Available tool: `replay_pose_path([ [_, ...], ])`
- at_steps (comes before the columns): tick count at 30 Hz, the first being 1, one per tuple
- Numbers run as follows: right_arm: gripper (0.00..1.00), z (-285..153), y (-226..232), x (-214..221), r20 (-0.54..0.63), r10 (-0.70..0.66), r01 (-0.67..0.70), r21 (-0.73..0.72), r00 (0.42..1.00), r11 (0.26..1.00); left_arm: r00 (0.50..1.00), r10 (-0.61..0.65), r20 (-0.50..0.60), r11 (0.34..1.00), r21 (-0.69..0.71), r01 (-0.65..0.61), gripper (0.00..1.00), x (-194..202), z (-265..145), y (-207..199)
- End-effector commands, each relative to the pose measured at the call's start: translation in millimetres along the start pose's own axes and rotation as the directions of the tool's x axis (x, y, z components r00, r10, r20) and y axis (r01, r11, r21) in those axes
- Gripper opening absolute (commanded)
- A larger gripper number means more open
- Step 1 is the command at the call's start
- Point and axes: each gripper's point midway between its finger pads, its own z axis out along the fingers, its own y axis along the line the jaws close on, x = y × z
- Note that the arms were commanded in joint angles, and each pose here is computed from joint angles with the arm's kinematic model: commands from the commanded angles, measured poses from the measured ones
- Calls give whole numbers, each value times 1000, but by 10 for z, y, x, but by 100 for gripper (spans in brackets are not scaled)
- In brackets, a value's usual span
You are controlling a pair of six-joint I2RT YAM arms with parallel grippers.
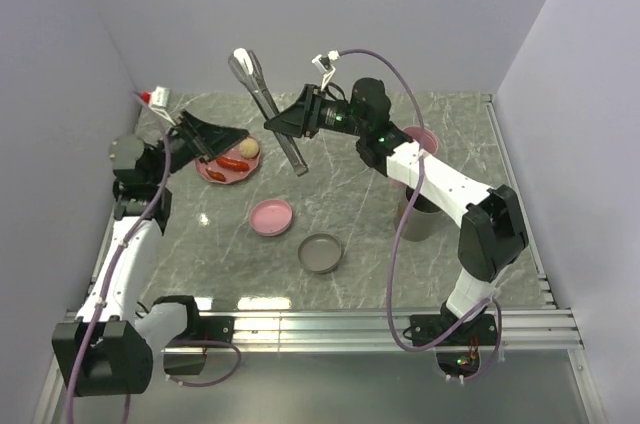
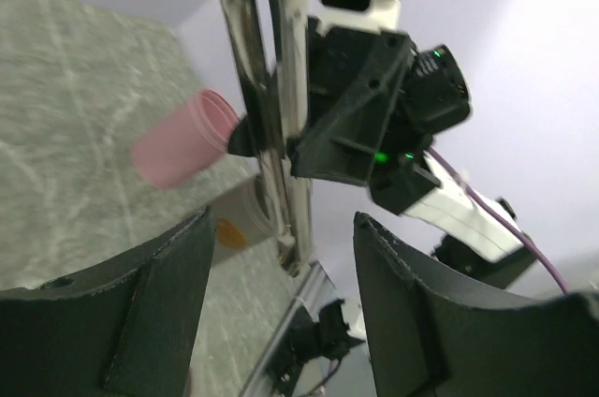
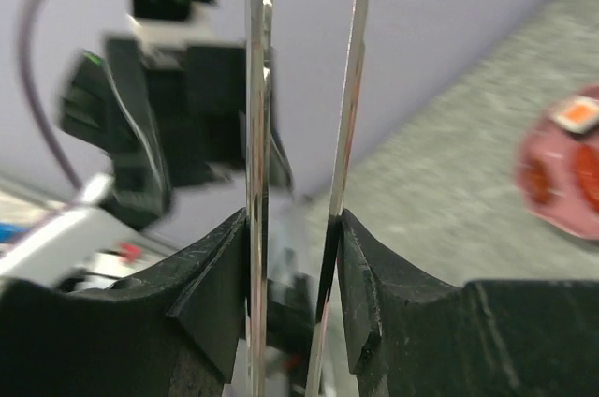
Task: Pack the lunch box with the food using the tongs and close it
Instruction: Pass the clamp from the right arm to the left
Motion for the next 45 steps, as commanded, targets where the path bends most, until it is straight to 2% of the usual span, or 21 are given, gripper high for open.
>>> replay_pose_path([
  [1, 47, -112, -86, -36, -100, -218, 230, 128, 971, 965, 998, 59, 28, 998, -38, -58, 66, -261, -165, 9],
  [4, 47, -113, -335, 6, -191, -238, 276, 212, 952, 937, 999, 49, 19, 993, -111, -46, 67, -440, -319, 216],
  [5, 47, -135, -564, 179, -262, -174, 244, 266, 949, 933, 1000, -17, -1, 987, -161, 17, 67, -416, -368, 349],
  [6, 47, -85, -529, 74, -275, -221, 294, 260, 936, 920, 1000, 6, -22, 981, -193, -10, 67, -466, -421, 518],
  [7, 47, -66, -603, 107, -303, -211, 298, 278, 929, 913, 999, 17, -28, 975, -221, -23, 67, -551, -433, 543],
  [8, 47, -48, -704, 150, -350, -191, 301, 295, 917, 907, 997, -63, -37, 956, -289, 49, 67, -507, -516, 692],
  [9, 48, -19, -730, 207, -373, -182, 303, 296, 910, 906, 997, -20, -78, 951, -309, -5, 67, -511, -549, 831],
  [11, 49, -19, -808, 286, -406, -181, 318, 299, 896, 900, 994, 63, -95, 936, -340, -91, 67, -646, -580, 850],
  [15, 50, -34, -804, 392, -432, -187, 329, 283, 882, 901, 940, 305, -153, 883, -323, -339, 67, -730, -653, 764],
  [19, 50, -73, -697, 369, -417, -221, 359, 288, 881, 888, 932, 357, -60, 884, -301, -358, 70, -640, -660, 665],
  [21, 50, -37, -638, 406, -401, -230, 358, 279, 887, 891, 934, 359, -4, 896, -277, -346, 75, -533, -617, 496],
  [23, 49, 29, -509, 422, -387, -246, 361, 260, 889, 896, 944, 330, 8, 904, -290, -313, 76, -351, -514, 556],
  [27, 46, 134, -370, 427, -364, -289, 394, 260, 885, 881, 979, 203, 30, 942, -279, -186, 76, -99, -363, 503],
  [29, 46, 178, -305, 443, -359, -307, 408, 253, 882, 877, 987, 144, 72, 954, -276, -120, 80, -70, -308, 432],
  [30, 45, 191, -278, 436, -352, -312, 411, 255, 882, 875, 981, 136, 136, 935, -346, -81, 83, -189, -308, 505],
  [31, 45, 190, -272, 403, -339, -328, 424, 265, 882, 866, 981, 120, 150, 928, -368, -58, 85, -195, -272, 505],
  [32, 46, 188, -261, 399, -333, -335, 429, 271, 882, 862, 989, 46, 143, 892, -451, 24, 86, -124, -319, 715],
  [35, 45, 172, -215, 366, -313, -357, 445, 281, 880, 850, 983, -9, 185, 858, -503, 103, 87, -221, -317, 785],
  [39, 45, 195, -132, 447, -322, -366, 453, 259, 873, 853, 978, -20, 207, 887, -448, 113, 85, -205, -221, 657],
  [45, 45, 227, -122, 532, -337, -368, 460, 251, 867, 852, 973, -55, 223, 887, -437, 151, 85, -197, -134, 656],
])
